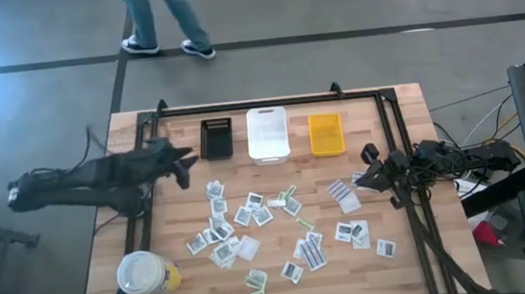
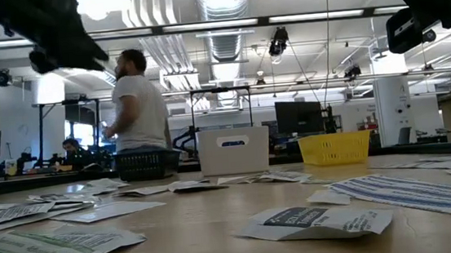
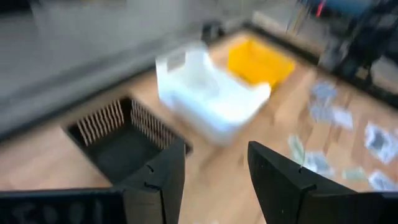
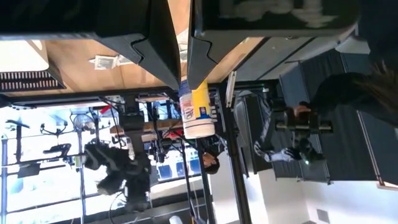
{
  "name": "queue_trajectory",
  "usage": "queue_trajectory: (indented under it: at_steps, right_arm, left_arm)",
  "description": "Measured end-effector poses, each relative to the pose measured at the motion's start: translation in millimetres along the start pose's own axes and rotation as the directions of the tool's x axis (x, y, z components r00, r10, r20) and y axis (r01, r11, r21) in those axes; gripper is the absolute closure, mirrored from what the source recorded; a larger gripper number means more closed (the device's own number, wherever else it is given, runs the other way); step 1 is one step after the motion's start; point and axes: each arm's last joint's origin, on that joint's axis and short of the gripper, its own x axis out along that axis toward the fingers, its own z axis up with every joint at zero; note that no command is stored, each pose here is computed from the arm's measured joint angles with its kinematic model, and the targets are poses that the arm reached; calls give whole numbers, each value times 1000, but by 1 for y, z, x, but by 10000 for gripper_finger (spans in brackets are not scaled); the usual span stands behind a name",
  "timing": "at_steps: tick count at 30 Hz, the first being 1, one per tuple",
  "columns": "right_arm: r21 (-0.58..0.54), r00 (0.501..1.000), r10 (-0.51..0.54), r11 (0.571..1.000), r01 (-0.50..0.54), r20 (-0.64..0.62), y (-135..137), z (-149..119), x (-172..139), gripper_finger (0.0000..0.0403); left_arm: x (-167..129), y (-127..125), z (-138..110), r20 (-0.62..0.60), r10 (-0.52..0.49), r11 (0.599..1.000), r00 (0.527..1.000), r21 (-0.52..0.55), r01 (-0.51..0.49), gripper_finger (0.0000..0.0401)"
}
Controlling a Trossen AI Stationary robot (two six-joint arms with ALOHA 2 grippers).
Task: Pick & Place First Aid Supplies
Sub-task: Put the towelette pack into the black basket
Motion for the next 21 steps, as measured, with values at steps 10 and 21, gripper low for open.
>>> queue_trajectory:
  at_steps: [10,21]
  right_arm:
    - [9,999,-9,1000,9,-48,-1,-5,0,376]
    - [81,997,-16,996,22,-75,-2,-7,0,376]
  left_arm:
    - [36,1,-5,-205,-25,999,979,-39,17,233]
    - [55,1,-24,-335,-10,997,942,-79,-17,234]
